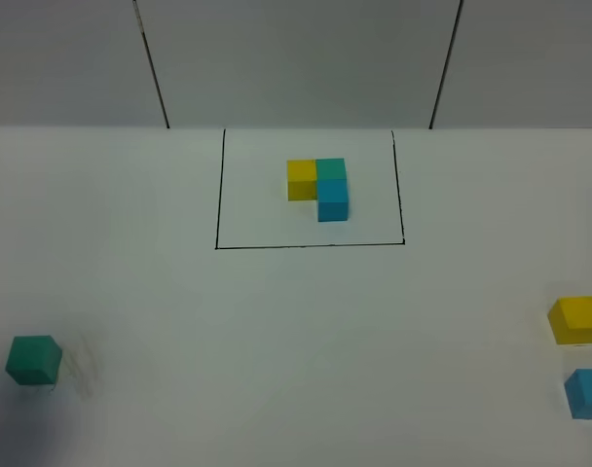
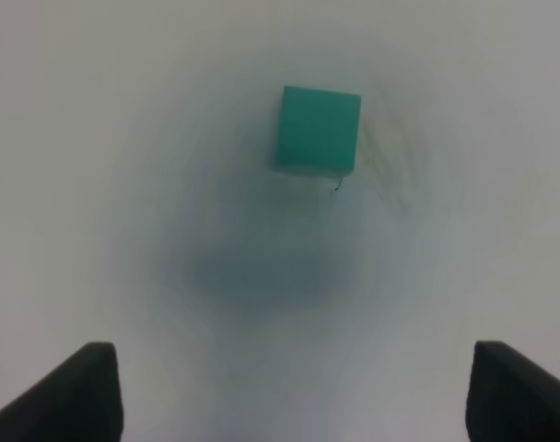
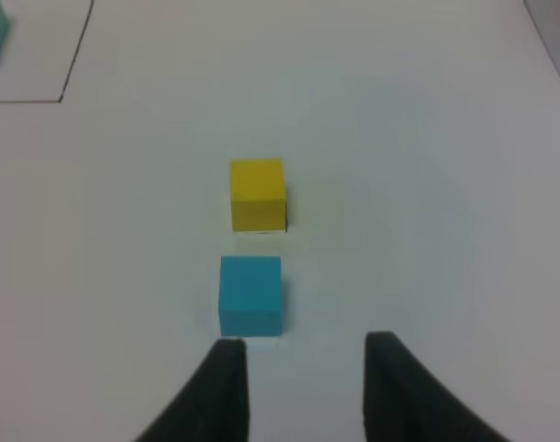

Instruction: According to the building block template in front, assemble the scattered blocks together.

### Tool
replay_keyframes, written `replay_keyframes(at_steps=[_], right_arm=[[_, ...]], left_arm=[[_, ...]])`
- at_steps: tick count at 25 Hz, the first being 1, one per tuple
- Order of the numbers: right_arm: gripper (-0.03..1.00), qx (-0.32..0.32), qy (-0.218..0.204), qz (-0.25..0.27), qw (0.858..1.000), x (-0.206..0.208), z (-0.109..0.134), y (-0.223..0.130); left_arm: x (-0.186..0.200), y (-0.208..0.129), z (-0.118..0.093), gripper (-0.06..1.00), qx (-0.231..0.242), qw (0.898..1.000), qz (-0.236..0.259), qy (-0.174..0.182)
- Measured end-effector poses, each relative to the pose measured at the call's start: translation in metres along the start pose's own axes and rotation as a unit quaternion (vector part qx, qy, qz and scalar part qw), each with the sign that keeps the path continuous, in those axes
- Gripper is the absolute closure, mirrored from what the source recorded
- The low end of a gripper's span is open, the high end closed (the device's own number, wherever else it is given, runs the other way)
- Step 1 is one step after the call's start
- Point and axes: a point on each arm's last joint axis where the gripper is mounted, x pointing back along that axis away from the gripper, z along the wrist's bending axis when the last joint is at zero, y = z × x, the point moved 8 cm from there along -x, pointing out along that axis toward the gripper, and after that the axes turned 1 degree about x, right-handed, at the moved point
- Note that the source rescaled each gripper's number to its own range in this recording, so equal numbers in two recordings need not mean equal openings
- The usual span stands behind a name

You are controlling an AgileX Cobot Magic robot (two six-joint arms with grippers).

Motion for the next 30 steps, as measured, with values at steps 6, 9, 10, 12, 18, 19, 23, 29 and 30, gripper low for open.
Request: replay_keyframes(at_steps=[6,9,10,12,18,19,23,29,30], right_arm=[[0.97,0.0,0.0,0.0,1.0,0.0,0.0,0.0],[0.97,0.0,0.0,0.0,1.0,0.0,0.0,0.0],[0.97,0.0,0.0,0.0,1.0,0.0,0.0,0.0],[0.97,0.0,0.0,0.0,1.0,0.0,0.0,0.0],[0.97,0.0,0.0,0.0,1.0,0.0,0.0,0.0],[0.97,0.0,0.0,0.0,1.0,0.0,0.0,0.0],[0.97,0.0,0.0,0.0,1.0,0.0,0.0,0.0],[0.97,0.0,0.0,0.0,1.0,0.0,0.0,0.0],[0.97,0.0,0.0,0.0,1.0,0.0,0.0,0.0]], left_arm=[[-0.039,0.009,-0.009,0.18,-0.017,0.998,0.062,-0.015],[-0.055,0.015,-0.012,0.18,-0.018,0.997,0.071,-0.018],[-0.059,0.016,-0.011,0.18,-0.018,0.997,0.075,-0.017],[-0.068,0.019,-0.01,0.18,-0.018,0.997,0.078,-0.012],[-0.095,0.026,-0.009,0.18,-0.018,0.996,0.09,-0.004],[-0.1,0.027,-0.009,0.18,-0.018,0.996,0.09,-0.003],[-0.119,0.03,-0.01,0.18,-0.017,0.995,0.098,-0.001],[-0.148,0.028,-0.009,0.18,-0.017,0.993,0.119,0.002],[-0.153,0.028,-0.009,0.18,-0.018,0.992,0.122,0.002]])
